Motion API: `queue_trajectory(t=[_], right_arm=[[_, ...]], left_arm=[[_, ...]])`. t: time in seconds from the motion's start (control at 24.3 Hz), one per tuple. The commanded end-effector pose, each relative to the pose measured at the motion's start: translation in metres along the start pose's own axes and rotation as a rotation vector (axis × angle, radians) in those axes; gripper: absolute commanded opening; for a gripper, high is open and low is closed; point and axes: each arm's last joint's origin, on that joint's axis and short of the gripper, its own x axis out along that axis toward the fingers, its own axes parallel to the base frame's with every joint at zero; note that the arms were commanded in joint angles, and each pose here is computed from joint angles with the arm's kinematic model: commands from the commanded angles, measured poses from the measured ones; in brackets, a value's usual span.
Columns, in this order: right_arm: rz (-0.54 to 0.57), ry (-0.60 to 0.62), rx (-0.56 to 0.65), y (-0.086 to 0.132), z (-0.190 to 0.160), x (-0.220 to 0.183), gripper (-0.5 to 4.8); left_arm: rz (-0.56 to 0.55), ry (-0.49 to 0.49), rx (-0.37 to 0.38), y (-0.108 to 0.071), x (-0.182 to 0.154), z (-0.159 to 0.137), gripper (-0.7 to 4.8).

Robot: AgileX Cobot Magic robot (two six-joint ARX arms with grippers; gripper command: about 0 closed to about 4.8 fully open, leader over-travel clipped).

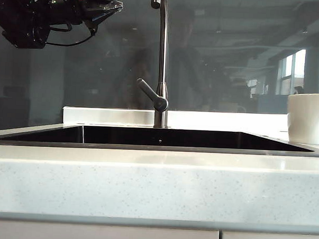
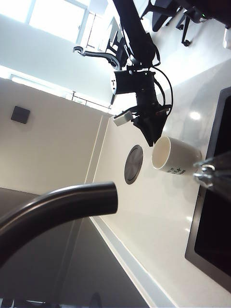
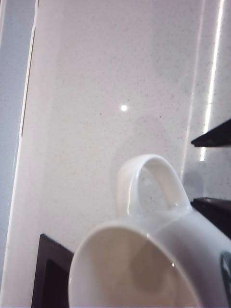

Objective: Pick up the mug next to the sink, go to the faucet to get some water, pour the water into the sink, and finally put the mug back to its place.

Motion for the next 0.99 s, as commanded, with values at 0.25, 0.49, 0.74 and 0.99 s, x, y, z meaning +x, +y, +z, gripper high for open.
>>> queue_trajectory(t=[0.25, 0.49, 0.74, 0.99], right_arm=[[0.002, -0.110, 0.010, 0.010, 0.036, -0.053, -0.06], [0.017, -0.269, 0.072, 0.020, 0.060, -0.100, -0.06], [0.016, -0.413, 0.065, 0.030, 0.073, -0.142, -0.06], [0.013, -0.437, 0.056, 0.037, 0.072, -0.164, -0.05]], left_arm=[[-0.012, -0.005, -0.002, -0.025, 0.002, 0.027, -0.03], [-0.025, -0.014, 0.133, -0.071, 0.006, 0.072, -0.03], [-0.060, -0.018, 0.315, -0.152, 0.015, 0.128, -0.02], [-0.055, -0.021, 0.450, -0.228, 0.009, 0.160, -0.02]])
